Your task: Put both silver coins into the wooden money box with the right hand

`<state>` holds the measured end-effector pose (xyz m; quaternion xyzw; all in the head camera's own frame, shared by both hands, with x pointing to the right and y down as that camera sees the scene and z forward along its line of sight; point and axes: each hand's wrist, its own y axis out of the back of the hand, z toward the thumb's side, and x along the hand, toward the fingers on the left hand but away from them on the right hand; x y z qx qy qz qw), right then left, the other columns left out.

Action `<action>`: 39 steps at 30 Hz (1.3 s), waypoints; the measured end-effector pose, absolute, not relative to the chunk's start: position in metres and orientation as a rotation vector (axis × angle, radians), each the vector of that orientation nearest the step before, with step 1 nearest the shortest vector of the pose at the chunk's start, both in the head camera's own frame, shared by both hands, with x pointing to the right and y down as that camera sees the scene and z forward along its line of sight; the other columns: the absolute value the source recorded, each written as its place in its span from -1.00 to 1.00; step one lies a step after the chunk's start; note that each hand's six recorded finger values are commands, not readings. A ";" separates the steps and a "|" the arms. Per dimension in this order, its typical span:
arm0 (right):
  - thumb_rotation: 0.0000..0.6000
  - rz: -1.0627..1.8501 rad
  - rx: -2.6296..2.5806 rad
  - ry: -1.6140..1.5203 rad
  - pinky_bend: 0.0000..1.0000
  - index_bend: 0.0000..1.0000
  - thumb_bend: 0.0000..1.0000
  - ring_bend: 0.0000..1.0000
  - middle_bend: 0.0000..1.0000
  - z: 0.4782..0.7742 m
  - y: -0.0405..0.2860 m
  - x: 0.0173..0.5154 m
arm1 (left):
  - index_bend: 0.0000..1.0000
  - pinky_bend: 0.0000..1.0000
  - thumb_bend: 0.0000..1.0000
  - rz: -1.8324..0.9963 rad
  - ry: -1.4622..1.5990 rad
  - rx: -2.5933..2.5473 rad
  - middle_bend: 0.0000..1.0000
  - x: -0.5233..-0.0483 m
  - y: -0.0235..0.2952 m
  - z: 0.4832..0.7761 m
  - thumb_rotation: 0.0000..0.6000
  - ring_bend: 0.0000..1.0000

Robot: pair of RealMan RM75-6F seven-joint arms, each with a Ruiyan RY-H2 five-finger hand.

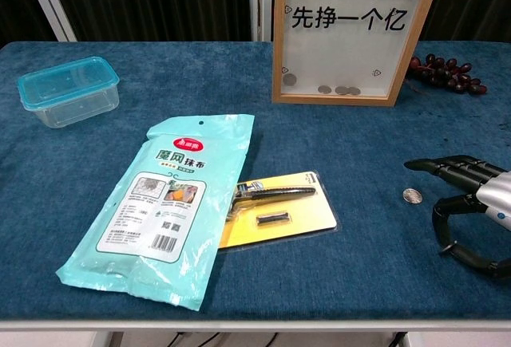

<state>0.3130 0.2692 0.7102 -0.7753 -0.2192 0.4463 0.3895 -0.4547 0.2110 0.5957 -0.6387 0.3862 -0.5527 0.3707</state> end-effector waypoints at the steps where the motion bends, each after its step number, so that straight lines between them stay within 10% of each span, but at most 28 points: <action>1: 1.00 1.134 -1.971 -0.557 -1.00 0.21 -0.22 -1.00 -1.00 0.710 0.269 0.313 | -1.00 -1.00 -0.90 -1.418 0.991 -1.638 -1.00 -0.455 0.211 0.596 1.00 -1.00; 18: 1.00 1.065 -1.948 -0.744 -1.00 0.47 -0.20 -1.00 -0.99 0.677 0.230 0.318 | -1.00 -1.00 -0.91 -1.400 0.991 -1.643 -1.00 -0.452 0.210 0.594 1.00 -1.00; 39: 1.00 1.032 -1.812 -1.061 -1.00 0.54 -0.24 -1.00 -0.96 0.566 0.013 0.282 | -1.00 -1.00 -0.90 -1.366 0.965 -1.674 -1.00 -0.440 0.212 0.592 1.00 -1.00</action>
